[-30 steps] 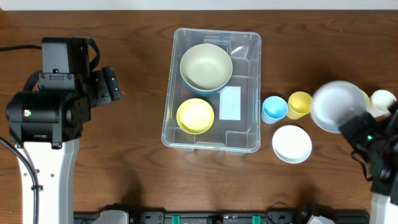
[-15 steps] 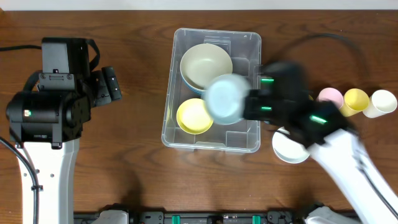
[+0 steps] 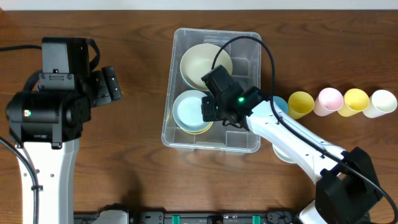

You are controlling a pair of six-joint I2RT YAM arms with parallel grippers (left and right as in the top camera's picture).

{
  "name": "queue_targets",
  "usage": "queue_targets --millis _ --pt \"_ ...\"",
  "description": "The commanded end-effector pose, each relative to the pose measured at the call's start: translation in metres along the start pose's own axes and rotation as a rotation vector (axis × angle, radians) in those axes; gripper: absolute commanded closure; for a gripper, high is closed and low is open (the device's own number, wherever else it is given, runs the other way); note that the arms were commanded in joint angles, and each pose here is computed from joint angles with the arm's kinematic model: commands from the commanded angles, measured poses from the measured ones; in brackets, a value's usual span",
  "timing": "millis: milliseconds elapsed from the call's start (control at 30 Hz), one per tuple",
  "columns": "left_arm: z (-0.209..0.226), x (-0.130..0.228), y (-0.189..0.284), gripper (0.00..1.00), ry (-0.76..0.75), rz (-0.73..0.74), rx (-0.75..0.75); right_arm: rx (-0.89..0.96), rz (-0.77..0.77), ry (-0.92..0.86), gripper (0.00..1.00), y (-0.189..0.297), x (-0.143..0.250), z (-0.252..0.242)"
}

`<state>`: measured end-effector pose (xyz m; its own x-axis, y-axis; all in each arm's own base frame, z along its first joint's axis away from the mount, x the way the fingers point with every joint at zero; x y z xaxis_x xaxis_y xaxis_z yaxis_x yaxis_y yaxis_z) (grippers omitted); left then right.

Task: Pack container
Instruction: 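Stack the grey bowl onto the yellow bowl in the container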

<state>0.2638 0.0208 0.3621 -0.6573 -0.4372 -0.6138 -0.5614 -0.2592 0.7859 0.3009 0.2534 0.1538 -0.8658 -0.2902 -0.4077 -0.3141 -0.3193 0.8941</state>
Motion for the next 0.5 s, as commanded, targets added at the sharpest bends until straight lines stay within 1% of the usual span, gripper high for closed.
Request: queue_targets --millis 0,33,67,133,233,267,333,400,467 --pt "0.001 -0.002 0.002 0.02 0.022 -0.006 -0.002 -0.022 -0.018 0.029 0.78 0.002 -0.003 0.006" --pt "0.001 -0.002 0.002 0.02 0.022 -0.006 -0.002 -0.024 -0.021 0.029 0.72 0.002 -0.004 0.007" --pt "0.001 -0.002 0.002 0.02 0.022 -0.006 -0.002 -0.031 -0.024 0.031 0.69 0.004 -0.005 0.008" --pt "0.001 -0.002 0.002 0.02 0.021 -0.005 -0.001 -0.051 -0.037 0.05 0.67 0.012 -0.009 0.011" --pt "0.001 -0.002 0.002 0.02 0.021 -0.006 -0.001 -0.056 -0.09 0.041 0.67 0.037 -0.018 0.009" --pt "0.001 -0.002 0.002 0.02 0.021 -0.006 -0.001 -0.058 -0.117 0.032 0.67 0.05 -0.021 0.006" --pt "0.001 -0.002 0.002 0.02 0.022 -0.006 -0.002 -0.046 -0.172 0.007 0.62 0.076 -0.026 -0.005" --pt "0.001 -0.002 0.002 0.02 0.022 -0.006 -0.002 -0.014 -0.239 -0.036 0.54 0.109 -0.028 -0.025" --pt "0.001 -0.002 0.002 0.02 0.022 -0.006 -0.002 0.034 -0.297 -0.096 0.5 0.141 -0.024 -0.05"
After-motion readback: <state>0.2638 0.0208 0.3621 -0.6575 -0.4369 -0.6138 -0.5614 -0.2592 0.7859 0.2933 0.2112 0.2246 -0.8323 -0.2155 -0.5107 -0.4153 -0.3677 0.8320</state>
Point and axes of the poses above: each gripper's point midway between its finger pads, its own y axis back along the fingers, its own z axis along the line the jaws close on, x = y × z, the point moved 5 cm from there along y, back along the fingers, and after that the axes turned 15 degrees about y, right-handed, at the moved point
